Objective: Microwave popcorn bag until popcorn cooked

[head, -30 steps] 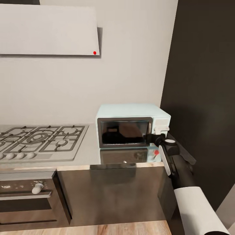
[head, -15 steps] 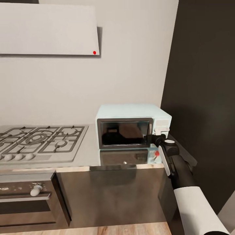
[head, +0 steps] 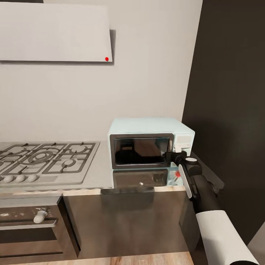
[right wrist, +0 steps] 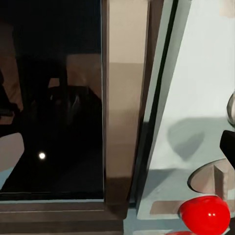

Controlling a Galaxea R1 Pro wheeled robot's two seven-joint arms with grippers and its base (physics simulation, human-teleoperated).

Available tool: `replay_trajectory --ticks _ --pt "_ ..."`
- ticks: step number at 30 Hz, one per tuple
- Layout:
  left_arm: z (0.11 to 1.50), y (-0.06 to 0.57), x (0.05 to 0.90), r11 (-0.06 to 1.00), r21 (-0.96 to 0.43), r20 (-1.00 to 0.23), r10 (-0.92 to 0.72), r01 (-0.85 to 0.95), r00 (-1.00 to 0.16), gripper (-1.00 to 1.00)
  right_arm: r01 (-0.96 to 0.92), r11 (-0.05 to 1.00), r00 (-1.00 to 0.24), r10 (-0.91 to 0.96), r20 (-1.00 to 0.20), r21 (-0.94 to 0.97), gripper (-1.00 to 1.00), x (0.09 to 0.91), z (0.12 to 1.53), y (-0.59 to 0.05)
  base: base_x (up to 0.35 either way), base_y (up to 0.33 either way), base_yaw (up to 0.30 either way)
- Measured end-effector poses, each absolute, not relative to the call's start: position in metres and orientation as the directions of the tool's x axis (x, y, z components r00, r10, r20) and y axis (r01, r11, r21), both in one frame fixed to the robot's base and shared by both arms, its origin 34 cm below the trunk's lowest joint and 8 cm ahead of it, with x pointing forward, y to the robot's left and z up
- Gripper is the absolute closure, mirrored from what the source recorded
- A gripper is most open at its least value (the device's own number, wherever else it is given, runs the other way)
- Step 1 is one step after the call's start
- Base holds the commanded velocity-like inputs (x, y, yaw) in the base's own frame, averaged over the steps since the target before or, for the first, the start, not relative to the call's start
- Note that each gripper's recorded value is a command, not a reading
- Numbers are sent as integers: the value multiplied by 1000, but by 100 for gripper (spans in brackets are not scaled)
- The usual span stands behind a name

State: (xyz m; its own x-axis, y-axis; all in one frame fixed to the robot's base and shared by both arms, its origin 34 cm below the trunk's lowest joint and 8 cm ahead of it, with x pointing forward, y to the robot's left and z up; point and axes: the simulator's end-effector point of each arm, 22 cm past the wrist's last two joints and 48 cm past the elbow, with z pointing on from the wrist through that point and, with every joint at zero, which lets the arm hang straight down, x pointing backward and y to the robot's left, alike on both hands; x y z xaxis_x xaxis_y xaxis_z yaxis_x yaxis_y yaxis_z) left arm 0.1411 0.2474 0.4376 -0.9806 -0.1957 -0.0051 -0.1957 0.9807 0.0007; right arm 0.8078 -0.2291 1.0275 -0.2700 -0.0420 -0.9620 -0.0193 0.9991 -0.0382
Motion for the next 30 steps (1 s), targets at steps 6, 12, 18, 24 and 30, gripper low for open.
replay_trajectory --ticks 6,12,18,24,30 --pt "438 247 141 981 1 -5 -196 -196 -981 -100 -17 999 -267 -41 -963 -37 -100 808 1028 -229 0 0 0" --pt "438 247 141 981 1 -5 -196 -196 -981 -100 -16 999 -264 -39 -964 -36 100 808 1029 -229 0 0 0" --pt "438 247 141 981 1 -5 -196 -196 -981 -100 2 998 -264 -59 -963 -62 100 808 1029 -235 0 0 0" --pt "438 247 141 981 0 -5 -196 -196 -981 -100 3 998 -264 -59 -963 -62 100 808 1029 -235 -1 0 0" --pt "438 245 141 980 -2 -4 -198 -198 -980 -100 29 998 -267 -50 -962 -60 100 808 1029 -247 -173 128 0"
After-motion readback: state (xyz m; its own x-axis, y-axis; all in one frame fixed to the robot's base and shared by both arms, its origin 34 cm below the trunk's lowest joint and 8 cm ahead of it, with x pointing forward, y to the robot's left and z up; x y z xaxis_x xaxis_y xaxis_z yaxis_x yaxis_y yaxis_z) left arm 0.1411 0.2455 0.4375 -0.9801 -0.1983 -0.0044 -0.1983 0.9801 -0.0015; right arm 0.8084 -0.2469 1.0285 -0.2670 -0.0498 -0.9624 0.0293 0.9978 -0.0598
